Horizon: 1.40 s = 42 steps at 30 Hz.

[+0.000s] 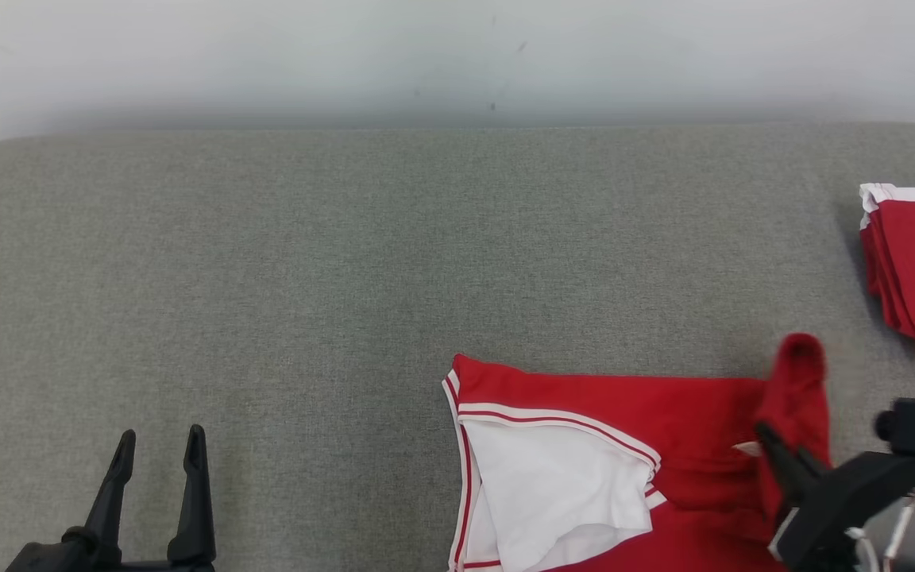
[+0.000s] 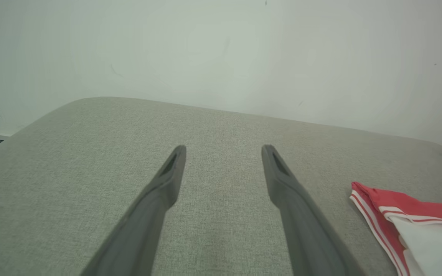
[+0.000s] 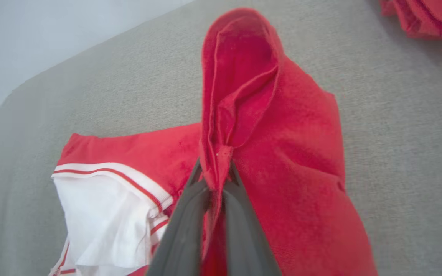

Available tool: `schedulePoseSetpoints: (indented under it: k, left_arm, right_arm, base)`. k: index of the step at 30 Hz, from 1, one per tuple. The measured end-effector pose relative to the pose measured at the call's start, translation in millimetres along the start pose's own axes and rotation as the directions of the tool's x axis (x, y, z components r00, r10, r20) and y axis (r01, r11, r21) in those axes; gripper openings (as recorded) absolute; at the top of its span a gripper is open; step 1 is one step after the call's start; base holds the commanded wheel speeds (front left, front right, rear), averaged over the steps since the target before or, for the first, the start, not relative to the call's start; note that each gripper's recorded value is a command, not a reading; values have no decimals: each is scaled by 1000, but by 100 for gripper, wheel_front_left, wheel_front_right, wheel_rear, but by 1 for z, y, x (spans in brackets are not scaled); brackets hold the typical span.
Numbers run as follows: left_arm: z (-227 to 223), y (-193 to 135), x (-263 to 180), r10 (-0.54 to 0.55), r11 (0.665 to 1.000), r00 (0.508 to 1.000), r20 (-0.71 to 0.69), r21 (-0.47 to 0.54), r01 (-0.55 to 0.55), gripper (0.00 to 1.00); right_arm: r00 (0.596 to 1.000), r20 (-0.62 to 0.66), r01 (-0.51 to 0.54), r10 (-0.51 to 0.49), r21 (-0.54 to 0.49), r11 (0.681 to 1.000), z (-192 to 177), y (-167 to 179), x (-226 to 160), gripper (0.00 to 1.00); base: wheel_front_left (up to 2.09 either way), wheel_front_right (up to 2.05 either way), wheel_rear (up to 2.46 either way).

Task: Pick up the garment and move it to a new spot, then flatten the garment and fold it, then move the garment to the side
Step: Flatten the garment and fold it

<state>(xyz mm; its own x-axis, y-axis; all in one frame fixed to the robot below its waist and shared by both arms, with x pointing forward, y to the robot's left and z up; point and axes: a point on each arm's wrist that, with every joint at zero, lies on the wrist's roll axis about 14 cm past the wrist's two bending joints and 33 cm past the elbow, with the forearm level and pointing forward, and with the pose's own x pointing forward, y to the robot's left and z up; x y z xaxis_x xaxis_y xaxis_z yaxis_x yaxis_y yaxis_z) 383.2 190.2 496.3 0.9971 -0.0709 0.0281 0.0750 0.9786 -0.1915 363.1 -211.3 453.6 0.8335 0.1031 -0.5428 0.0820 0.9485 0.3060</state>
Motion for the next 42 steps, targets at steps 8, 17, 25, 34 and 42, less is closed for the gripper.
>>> schedulePoseSetpoints:
  k: [8, 17, 25, 34, 42]
  left_arm:
    - [-1, 4, -4, 19, 1000, 1000, -2, -7, -19, 100]
    - [-1, 13, -8, 48, 999, 999, -1, -11, -48, 100]
    - [-2, 14, -9, 55, 998, 998, -1, -11, -55, 100]
    - [0, 15, -9, 57, 998, 998, 6, -12, -57, 100]
    - [2, 16, -10, 64, 998, 998, 10, -16, -63, 100]
  right_arm:
    - [949, -141, -288, 281, -26, 957, -40, 94, 10, 0]
    - [884, -228, -430, 407, -60, 901, -64, 146, 20, 0]
    - [851, -291, -481, 437, -98, 871, -78, 167, 30, 0]
    - [835, -307, -509, 457, -114, 853, -82, 180, 40, 100]
    - [805, -260, -562, 533, -51, 825, -67, 197, 30, 100]
  base:
    - [0, 0, 0]
    - [0, 0, 0]
    - [0, 0, 0]
    - [0, 0, 0]
    - [0, 0, 0]
